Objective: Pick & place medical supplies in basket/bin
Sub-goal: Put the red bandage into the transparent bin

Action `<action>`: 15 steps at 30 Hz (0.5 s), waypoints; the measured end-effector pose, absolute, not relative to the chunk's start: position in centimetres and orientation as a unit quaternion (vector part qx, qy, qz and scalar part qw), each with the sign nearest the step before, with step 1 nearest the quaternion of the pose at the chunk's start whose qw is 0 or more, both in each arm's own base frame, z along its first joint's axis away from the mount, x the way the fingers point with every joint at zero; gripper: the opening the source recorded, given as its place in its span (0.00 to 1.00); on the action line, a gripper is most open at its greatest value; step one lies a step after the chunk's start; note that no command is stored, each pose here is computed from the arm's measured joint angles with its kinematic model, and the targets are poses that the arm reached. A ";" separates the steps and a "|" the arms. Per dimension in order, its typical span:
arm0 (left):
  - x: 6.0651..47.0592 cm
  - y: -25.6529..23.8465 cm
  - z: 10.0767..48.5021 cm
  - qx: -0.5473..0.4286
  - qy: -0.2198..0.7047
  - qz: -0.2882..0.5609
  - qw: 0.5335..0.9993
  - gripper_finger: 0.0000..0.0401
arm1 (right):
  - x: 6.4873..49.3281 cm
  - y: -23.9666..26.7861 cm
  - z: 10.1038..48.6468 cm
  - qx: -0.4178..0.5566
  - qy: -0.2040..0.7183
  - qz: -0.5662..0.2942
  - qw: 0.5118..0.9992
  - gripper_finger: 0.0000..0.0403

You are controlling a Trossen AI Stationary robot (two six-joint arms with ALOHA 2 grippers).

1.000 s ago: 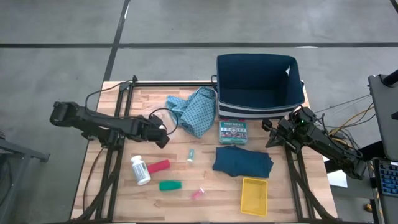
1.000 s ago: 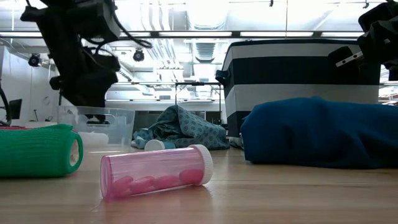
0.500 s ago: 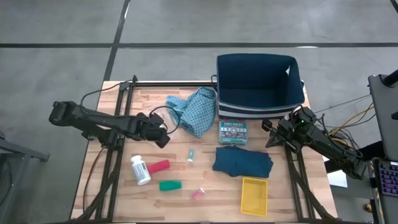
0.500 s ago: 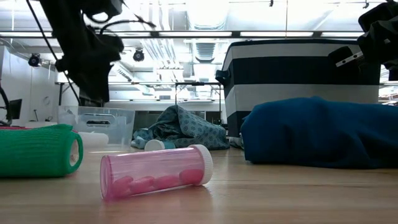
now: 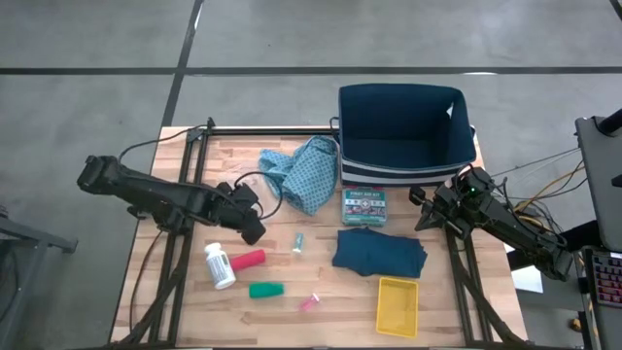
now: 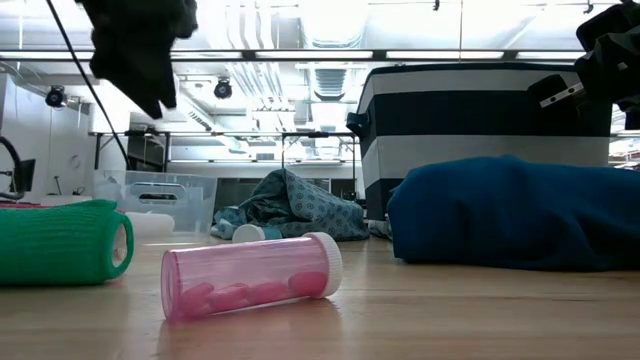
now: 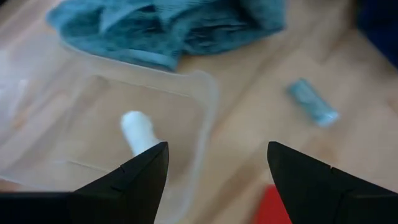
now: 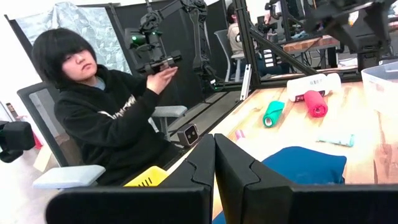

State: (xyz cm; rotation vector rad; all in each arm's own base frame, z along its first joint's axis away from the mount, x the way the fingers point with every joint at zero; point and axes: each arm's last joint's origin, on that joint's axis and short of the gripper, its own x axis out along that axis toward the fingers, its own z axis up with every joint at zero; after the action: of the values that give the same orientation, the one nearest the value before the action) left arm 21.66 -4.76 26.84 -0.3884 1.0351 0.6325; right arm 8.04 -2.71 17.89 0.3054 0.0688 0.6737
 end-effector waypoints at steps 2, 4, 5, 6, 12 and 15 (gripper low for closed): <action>21.6 -5.4 27.2 -0.183 0.485 0.279 0.808 0.69 | 8.0 -2.7 17.9 0.149 0.034 0.329 0.932 0.02; 21.5 -6.1 27.4 -0.190 0.484 0.267 0.811 0.69 | 8.0 -2.7 17.9 0.149 0.034 0.329 0.932 0.02; 21.4 -6.5 27.4 -0.193 0.485 0.262 0.812 0.69 | 8.0 -2.7 17.9 0.149 0.034 0.329 0.932 0.02; 21.3 -6.8 27.4 -0.196 0.488 0.257 0.811 0.69 | 8.0 -2.7 17.9 0.149 0.034 0.329 0.932 0.02; 20.5 -9.0 27.2 -0.216 0.496 0.233 0.808 0.69 | 8.0 -2.7 17.9 0.149 0.034 0.329 0.932 0.02; 20.1 -9.8 27.2 -0.222 0.496 0.227 0.808 0.69 | 8.0 -2.7 17.9 0.149 0.033 0.329 0.932 0.02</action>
State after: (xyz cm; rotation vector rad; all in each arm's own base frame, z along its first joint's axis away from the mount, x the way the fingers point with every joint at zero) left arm 20.12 -9.82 27.24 -0.4746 1.0600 0.4845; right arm 8.04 -2.71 17.89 0.3051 0.0685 0.6731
